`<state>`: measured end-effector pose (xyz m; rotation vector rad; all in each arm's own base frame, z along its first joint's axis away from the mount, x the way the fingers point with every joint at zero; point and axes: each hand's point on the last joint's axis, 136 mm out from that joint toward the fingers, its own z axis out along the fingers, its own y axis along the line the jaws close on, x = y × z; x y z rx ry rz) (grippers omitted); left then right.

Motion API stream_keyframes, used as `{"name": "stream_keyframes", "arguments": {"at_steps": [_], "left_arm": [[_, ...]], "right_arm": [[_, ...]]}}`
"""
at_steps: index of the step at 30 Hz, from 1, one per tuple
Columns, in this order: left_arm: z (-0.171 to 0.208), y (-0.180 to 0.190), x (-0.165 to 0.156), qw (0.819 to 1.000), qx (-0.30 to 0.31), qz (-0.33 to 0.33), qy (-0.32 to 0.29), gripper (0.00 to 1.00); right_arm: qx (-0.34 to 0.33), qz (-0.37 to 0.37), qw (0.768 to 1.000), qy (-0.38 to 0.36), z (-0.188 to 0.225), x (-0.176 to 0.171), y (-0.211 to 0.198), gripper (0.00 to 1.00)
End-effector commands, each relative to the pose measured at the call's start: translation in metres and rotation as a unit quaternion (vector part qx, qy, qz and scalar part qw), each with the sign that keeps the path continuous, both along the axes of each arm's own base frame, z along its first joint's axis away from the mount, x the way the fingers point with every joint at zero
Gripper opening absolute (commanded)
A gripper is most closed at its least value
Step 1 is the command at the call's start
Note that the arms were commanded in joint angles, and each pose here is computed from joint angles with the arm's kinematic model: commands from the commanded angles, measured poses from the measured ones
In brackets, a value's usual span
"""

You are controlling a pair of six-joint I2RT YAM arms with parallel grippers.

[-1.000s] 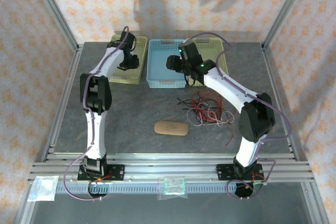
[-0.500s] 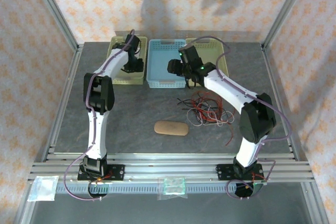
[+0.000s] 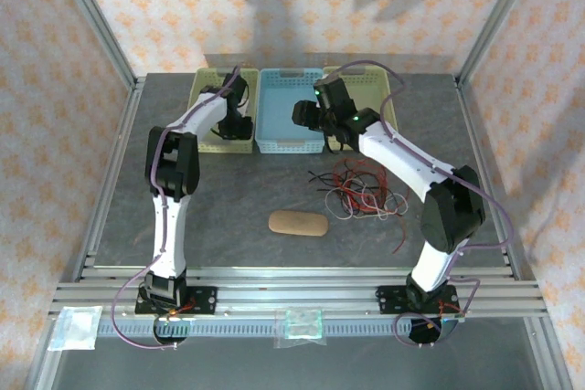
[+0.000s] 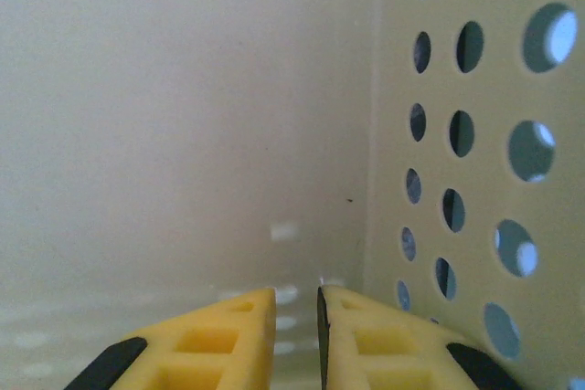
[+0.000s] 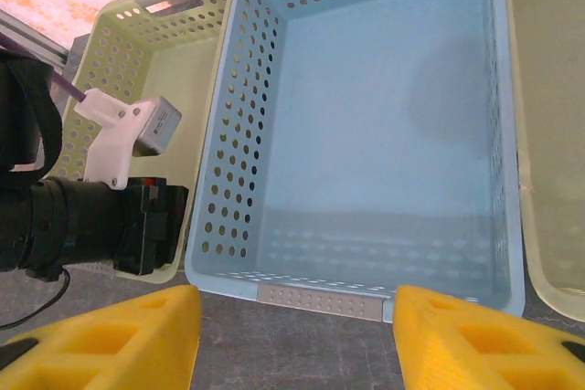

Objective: Untangle the cables

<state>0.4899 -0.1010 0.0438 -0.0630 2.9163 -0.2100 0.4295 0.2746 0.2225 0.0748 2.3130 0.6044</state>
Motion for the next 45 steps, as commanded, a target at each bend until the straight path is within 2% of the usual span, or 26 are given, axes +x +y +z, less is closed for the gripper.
{"name": "stream_keyframes", "arguments": {"at_steps": [1,8,14,20,26,33,36,39,43,45], "left_arm": [[0.028,-0.009,-0.003,0.999,-0.010,-0.018,-0.029,0.23],[0.025,-0.015,-0.008,0.999,-0.023,-0.018,-0.028,0.24],[0.037,-0.003,0.000,0.999,0.007,0.012,-0.046,0.25],[0.085,0.007,0.000,0.994,0.025,0.040,-0.097,0.31],[0.128,0.008,-0.029,0.983,0.021,0.067,-0.168,0.36],[0.152,-0.029,-0.080,0.969,-0.041,0.060,-0.238,0.43],[0.153,-0.058,-0.102,0.964,-0.068,0.046,-0.255,0.54],[0.148,-0.091,-0.124,0.960,-0.101,0.041,-0.257,0.55],[0.137,-0.133,-0.149,0.957,-0.140,0.031,-0.252,0.57],[0.135,-0.151,-0.161,0.953,-0.159,0.023,-0.256,0.62]], "right_arm": [[0.008,-0.009,1.000,-0.009,0.010,-0.003,-0.004,0.58],[0.005,-0.009,1.000,-0.007,0.006,-0.004,-0.006,0.58],[-0.002,-0.026,0.999,-0.020,0.012,-0.007,-0.016,0.58],[0.028,-0.016,0.998,-0.059,0.030,-0.029,-0.026,0.60],[0.037,-0.036,0.997,-0.055,0.023,-0.061,-0.049,0.60],[0.014,-0.062,0.998,-0.022,0.000,-0.094,-0.079,0.59],[-0.017,-0.037,0.999,0.010,-0.020,-0.109,-0.082,0.69],[-0.051,-0.014,0.998,0.039,-0.038,-0.123,-0.087,0.73],[-0.079,-0.014,0.994,0.073,-0.053,-0.136,-0.097,0.70],[-0.081,-0.006,0.992,0.096,-0.060,-0.145,-0.097,0.65]]}}
